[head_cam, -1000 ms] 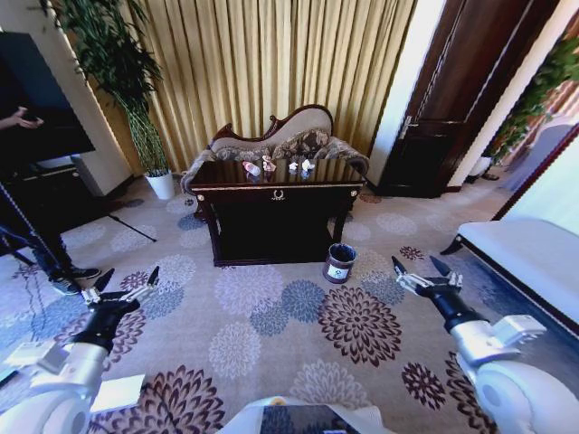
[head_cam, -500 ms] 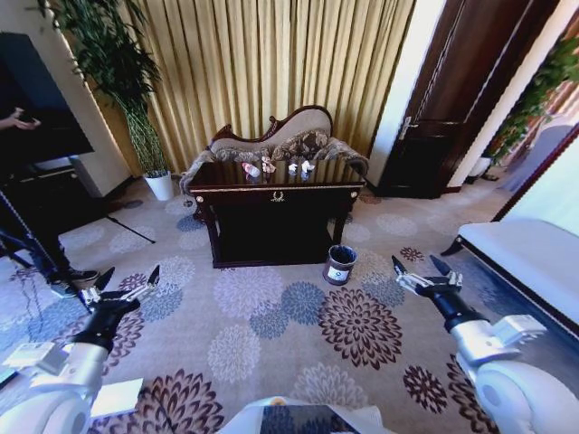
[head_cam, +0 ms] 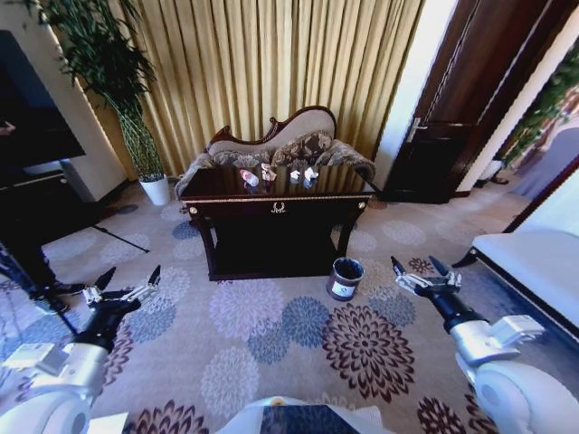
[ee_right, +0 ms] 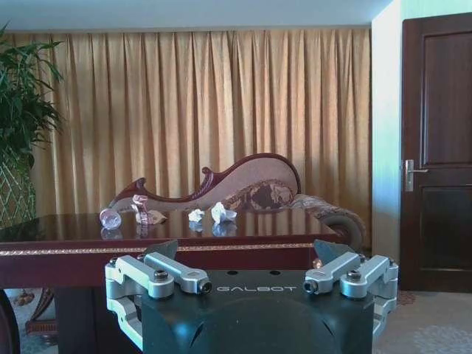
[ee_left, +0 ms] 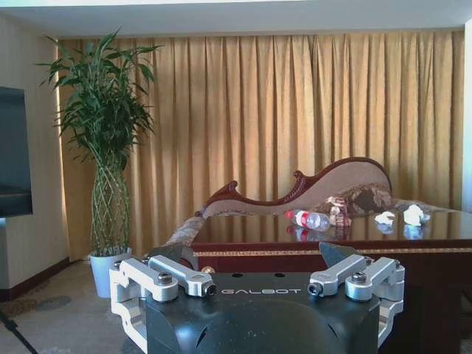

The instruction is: Move to the front of the table and place the trash on the table into the trash bin.

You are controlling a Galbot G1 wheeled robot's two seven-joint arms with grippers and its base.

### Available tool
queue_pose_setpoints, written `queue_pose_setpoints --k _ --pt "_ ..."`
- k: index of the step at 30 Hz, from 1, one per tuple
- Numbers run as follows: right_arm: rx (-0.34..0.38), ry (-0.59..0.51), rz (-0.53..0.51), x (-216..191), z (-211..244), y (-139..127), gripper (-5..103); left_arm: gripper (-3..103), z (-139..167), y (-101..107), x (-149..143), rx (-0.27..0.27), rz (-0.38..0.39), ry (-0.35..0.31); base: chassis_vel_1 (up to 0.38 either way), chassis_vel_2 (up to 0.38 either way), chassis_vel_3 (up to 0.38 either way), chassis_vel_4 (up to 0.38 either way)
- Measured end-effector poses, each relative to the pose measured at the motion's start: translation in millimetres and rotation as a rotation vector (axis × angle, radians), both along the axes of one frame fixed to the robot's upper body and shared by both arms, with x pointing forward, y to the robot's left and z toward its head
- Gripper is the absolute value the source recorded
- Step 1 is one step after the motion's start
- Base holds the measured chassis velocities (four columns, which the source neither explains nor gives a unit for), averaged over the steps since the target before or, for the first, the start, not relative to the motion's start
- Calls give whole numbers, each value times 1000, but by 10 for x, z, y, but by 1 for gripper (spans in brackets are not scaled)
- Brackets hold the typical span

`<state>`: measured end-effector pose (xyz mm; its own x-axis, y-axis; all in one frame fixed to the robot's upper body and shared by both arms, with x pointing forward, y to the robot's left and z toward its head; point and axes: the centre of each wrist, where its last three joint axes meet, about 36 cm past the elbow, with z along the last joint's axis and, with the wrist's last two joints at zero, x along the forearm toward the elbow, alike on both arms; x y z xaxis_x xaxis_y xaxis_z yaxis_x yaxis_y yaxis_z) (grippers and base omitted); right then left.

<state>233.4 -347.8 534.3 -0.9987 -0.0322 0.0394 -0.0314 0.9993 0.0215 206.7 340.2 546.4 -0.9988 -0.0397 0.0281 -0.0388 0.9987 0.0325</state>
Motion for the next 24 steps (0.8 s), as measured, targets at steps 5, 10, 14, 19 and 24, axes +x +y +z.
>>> queue_pose_setpoints --k 5,10,14,19,24 --pt "0 -1 1 -1 2 3 100 100 -1 5 -7 1 -2 -3 -206 219 187 -198" --pt "0 -3 1 -4 5 6 100 100 -6 8 -17 4 -4 -11 -217 209 224 -210" --pt "1 -4 2 -11 6 13 100 100 -9 9 -24 4 -6 -10 -226 226 243 -228" --pt "2 -5 3 -19 11 24 100 100 -5 20 -31 5 -6 -12 -198 219 199 -219" --pt "3 -5 5 -23 13 29 100 100 3 34 -38 -6 -10 -17 -196 197 213 -202"
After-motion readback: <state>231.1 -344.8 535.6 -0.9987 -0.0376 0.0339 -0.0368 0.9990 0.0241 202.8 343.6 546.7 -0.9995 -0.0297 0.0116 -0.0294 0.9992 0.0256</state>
